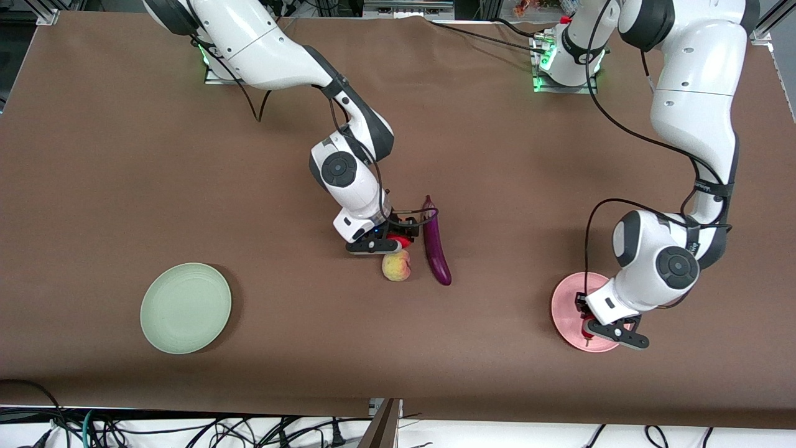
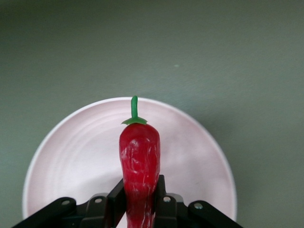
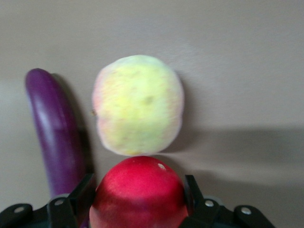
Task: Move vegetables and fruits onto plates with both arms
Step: 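Release the chili on the pink plate while the right gripper carries the apple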
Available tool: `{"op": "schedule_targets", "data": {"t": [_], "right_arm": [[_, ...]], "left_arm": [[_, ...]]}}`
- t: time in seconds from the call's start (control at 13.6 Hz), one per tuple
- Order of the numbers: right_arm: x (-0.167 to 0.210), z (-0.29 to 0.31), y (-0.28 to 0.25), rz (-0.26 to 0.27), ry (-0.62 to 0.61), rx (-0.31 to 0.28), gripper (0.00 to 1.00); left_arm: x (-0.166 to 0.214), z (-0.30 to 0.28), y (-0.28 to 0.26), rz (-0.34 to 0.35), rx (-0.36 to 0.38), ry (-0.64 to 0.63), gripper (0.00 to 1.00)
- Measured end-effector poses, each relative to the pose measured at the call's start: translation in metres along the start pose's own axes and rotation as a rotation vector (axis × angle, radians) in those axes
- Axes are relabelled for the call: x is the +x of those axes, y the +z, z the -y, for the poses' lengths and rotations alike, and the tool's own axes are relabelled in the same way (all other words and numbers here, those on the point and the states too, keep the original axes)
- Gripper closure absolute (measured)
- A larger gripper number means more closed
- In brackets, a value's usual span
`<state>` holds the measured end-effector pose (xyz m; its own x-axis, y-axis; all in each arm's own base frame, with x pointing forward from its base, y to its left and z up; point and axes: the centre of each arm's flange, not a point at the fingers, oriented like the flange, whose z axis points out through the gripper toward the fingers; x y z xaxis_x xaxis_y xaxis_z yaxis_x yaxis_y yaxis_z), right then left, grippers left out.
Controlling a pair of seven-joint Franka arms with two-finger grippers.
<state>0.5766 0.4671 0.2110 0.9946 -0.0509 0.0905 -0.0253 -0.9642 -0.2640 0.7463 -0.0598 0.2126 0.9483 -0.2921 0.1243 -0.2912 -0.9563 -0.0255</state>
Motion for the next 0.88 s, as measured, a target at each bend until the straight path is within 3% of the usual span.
{"op": "schedule_targets", "data": {"t": [0.15,0.37,0.66,0.73,0.88], "right_arm": [[0.035,-0.015,-0.040,0.051,-0.042,-0.043,0.19],[0.106,-0.094,-0.121,0.142,-0.140,-0.089,0.19],[0.167,-0.238,-0.155,0.147,-0.246,-0.086,0.19],[0.175,-0.268,-0.157,0.148,-0.272,-0.091,0.19],[0.184,-0.319,-0.154,0.162,-0.312,-0.137,0.19]], "left_arm": [[0.002,-0.012,0.000,0.000,-0.004,-0.010,0.70],[0.002,-0.003,-0.006,-0.002,0.000,-0.022,0.45],[0.006,0.002,-0.074,0.057,0.000,-0.028,0.06],[0.006,-0.005,-0.098,0.072,-0.015,-0.043,0.00],[0.006,-0.025,-0.135,0.095,-0.075,-0.110,0.00]]}}
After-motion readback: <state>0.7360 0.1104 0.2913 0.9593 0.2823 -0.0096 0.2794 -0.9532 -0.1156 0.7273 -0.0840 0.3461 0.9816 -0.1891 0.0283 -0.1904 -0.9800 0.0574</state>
